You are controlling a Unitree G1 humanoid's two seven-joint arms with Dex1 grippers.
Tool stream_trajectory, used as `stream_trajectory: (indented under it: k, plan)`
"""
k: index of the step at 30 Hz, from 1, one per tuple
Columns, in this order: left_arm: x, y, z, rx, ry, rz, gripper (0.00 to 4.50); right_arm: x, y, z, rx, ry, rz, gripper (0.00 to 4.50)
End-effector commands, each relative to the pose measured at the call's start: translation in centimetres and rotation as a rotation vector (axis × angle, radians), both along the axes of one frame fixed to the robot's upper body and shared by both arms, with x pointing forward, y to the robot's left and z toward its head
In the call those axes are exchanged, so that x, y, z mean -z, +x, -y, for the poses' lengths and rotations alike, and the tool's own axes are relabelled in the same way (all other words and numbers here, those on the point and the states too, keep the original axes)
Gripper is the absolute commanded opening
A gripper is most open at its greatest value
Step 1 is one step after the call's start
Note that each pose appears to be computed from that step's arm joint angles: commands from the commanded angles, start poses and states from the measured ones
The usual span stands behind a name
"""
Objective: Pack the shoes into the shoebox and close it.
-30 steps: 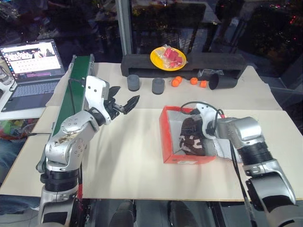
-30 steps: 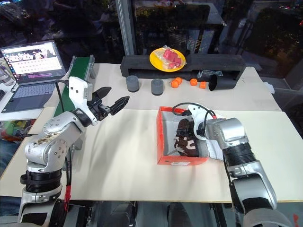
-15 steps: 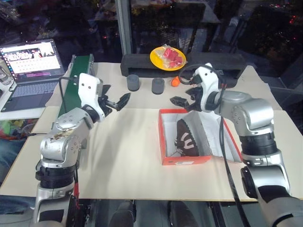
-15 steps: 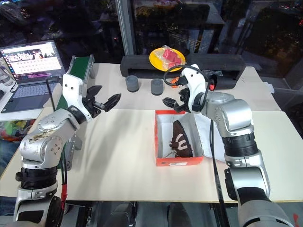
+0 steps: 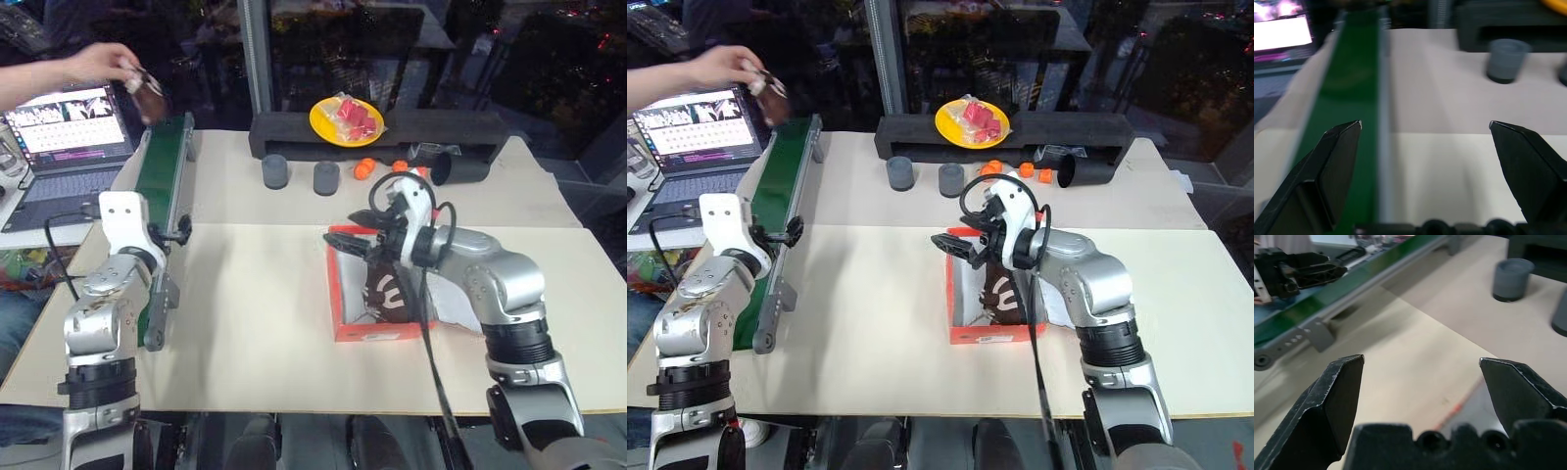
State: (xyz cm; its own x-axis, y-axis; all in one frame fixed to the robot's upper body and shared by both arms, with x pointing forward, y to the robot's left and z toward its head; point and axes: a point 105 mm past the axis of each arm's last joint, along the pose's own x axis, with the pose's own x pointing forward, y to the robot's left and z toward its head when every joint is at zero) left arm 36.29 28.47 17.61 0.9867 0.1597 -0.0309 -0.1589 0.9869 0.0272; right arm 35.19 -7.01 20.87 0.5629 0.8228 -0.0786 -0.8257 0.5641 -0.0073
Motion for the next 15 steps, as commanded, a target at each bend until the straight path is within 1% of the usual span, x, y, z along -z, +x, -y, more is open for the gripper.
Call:
stream_trajectory:
  k: [1, 4, 8, 11, 15]
  plan:
    - [-0.1, -0.5, -1.4, -0.069, -0.018, 0.031, 4.50, -1.8, -0.4, -1.7, -0.056, 0.031, 0.087, 4.47]
    - [0.7, -0.5, -1.4, -0.066, -0.009, 0.012, 4.50, -1.4, -0.5, -3.2, -0.094, 0.024, 0.100, 4.47]
    - [1.1, -0.3, -1.9, -0.075, 0.003, -0.002, 4.50, -1.4, -0.3, -4.5, -0.113, 0.029, 0.119, 4.47]
    - [0.9, 0.1, -2.3, -0.077, 0.008, 0.003, 4.50, -1.5, -0.2, -5.0, -0.113, 0.027, 0.137, 4.47]
    - [0.1, 0.9, -2.3, -0.087, 0.001, 0.021, 4.50, -1.4, -0.7, -5.3, -0.125, 0.031, 0.148, 4.47]
